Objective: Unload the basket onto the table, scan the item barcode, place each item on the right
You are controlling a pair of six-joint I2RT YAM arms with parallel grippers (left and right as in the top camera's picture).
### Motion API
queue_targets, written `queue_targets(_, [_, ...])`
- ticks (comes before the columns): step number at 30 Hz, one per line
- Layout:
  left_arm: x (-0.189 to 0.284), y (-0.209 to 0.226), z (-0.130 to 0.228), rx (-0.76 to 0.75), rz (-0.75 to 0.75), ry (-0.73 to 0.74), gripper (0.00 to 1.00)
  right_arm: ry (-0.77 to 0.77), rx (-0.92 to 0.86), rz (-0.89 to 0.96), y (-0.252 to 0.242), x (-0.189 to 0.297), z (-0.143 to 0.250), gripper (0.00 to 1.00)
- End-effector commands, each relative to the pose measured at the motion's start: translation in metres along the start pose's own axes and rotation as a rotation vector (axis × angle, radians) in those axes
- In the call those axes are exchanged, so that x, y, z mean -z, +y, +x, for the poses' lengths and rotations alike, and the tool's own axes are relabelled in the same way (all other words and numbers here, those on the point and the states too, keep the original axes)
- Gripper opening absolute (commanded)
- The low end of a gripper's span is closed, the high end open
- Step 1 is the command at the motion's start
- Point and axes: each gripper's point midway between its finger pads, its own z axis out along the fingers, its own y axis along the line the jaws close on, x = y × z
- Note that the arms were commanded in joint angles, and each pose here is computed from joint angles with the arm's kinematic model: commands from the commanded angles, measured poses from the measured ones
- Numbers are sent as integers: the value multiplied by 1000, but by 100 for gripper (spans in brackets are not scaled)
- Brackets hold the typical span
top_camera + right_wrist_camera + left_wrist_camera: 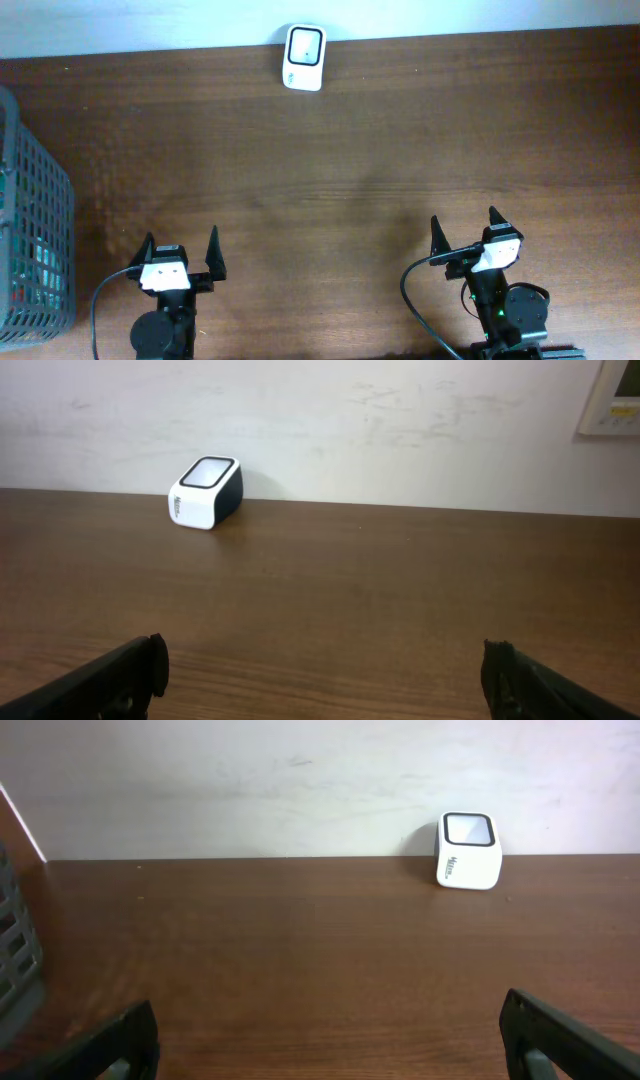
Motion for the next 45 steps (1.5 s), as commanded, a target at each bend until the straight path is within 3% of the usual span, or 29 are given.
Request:
queue_targets(1, [0, 1, 1, -15, -3, 0, 99, 3, 0, 13, -3, 0, 2, 98])
queue_targets(22, [0, 2, 0, -15, -12, -5, 99, 3, 0, 13, -3, 0, 2, 98])
queue_targets(28, [9, -3, -63, -11, 21, -130, 99, 3, 0, 13, -3, 0, 2, 98])
queue_targets(34, [-13, -8, -139, -17, 52, 71, 99, 3, 0, 13, -3, 0, 2, 98])
queue_targets(40, [-63, -14, -190, -15, 85, 448, 99, 3, 0, 13, -3, 0, 2, 98])
queue_targets(42, [-76, -28, -204, 7, 162, 535, 99, 3, 0, 13, -3, 0, 2, 98])
queue_targets(45, [-93, -45, -219, 33, 258, 533, 99, 3, 0, 13, -3, 0, 2, 98])
